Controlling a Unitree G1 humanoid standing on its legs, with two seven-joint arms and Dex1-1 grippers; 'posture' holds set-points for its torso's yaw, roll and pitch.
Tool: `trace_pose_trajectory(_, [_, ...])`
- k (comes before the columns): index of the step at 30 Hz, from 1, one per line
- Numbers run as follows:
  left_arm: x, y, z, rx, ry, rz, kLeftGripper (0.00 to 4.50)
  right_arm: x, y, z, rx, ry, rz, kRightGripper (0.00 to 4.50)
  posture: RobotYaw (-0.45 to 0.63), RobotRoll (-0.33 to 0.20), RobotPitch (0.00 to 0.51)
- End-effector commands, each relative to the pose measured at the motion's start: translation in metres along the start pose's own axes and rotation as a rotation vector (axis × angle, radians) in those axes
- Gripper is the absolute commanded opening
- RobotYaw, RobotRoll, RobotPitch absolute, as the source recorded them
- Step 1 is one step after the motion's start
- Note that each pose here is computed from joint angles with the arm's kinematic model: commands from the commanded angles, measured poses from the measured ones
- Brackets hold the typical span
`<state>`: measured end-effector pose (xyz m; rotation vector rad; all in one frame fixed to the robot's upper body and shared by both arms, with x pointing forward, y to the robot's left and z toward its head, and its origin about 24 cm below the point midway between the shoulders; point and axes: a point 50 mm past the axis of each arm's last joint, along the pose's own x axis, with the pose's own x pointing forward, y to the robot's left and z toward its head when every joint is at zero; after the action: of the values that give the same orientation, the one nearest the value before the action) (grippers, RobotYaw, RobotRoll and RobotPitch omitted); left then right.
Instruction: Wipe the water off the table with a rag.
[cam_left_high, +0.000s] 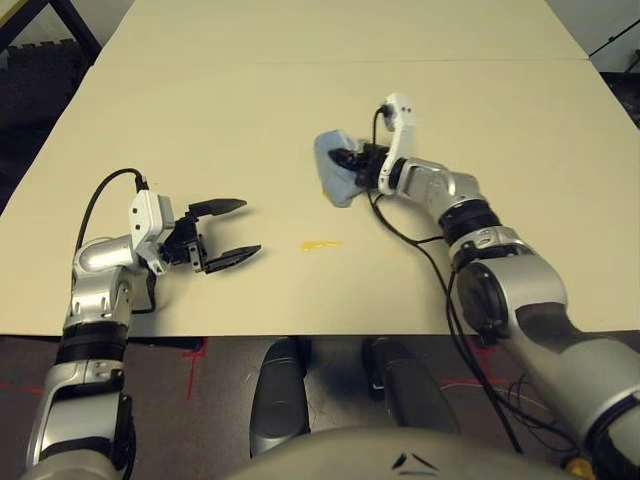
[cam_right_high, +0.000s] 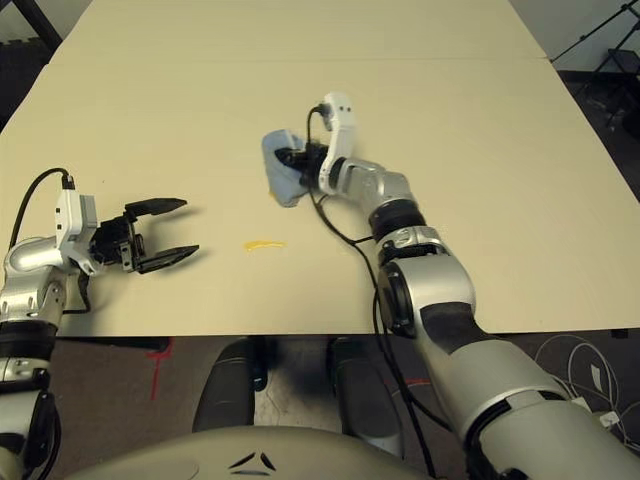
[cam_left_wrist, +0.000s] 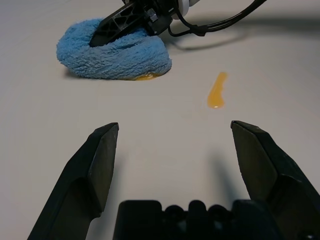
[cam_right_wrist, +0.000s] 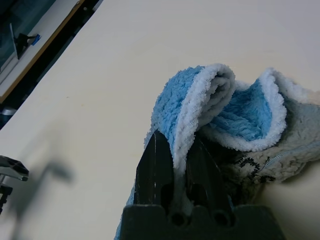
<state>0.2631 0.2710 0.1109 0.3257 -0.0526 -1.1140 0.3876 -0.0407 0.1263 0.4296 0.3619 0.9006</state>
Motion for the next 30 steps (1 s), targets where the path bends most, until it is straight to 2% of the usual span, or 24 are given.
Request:
trace_pose_trajectory(1, [-0.002, -0.002, 0.002, 0.01, 0.009, -0.003, 4.5, 0.0, -0.005, -0.02, 0.033, 0.075, -0.006, 0.02, 0.28, 0.0, 0.212])
trace_pose_trajectory(6, [0.001, -0.001, 0.002, 0.01, 0.006, -0.005, 4.5, -0.026, -0.03, -0.015, 0.028, 0.065, -0.073, 0.02, 0.28, 0.0, 0.214])
trace_pose_trajectory(11, [0.005, 0.001, 0.001, 0.009, 0.0, -0.011, 4.5, -0.066, -0.055, -0.009, 0.0, 0.077, -0.125, 0.02, 0.25, 0.0, 0.214])
trace_pose_trajectory(16, [0.007, 0.002, 0.001, 0.011, -0.002, -0.024, 4.5, -0.113, -0.07, 0.004, -0.03, 0.065, -0.177, 0.02, 0.25, 0.0, 0.214])
trace_pose_trajectory(19, [0.007, 0.004, 0.0, 0.011, 0.002, -0.029, 4.5, -0.14, -0.065, 0.02, -0.055, 0.025, -0.151, 0.02, 0.21, 0.0, 0.211])
trace_pose_trajectory(24, [0.007, 0.006, -0.001, 0.013, 0.004, -0.036, 4.5, -0.162, -0.043, 0.036, -0.063, 0.003, -0.079, 0.02, 0.2, 0.0, 0.212])
trace_pose_trajectory(26, [0.007, 0.006, -0.001, 0.012, 0.004, -0.041, 4.5, -0.168, -0.033, 0.036, -0.059, 0.017, -0.053, 0.02, 0.2, 0.0, 0.212])
trace_pose_trajectory(30, [0.005, 0.005, -0.002, 0.011, 0.015, -0.067, 4.5, -0.174, -0.017, 0.024, -0.056, 0.089, -0.025, 0.02, 0.19, 0.0, 0.218])
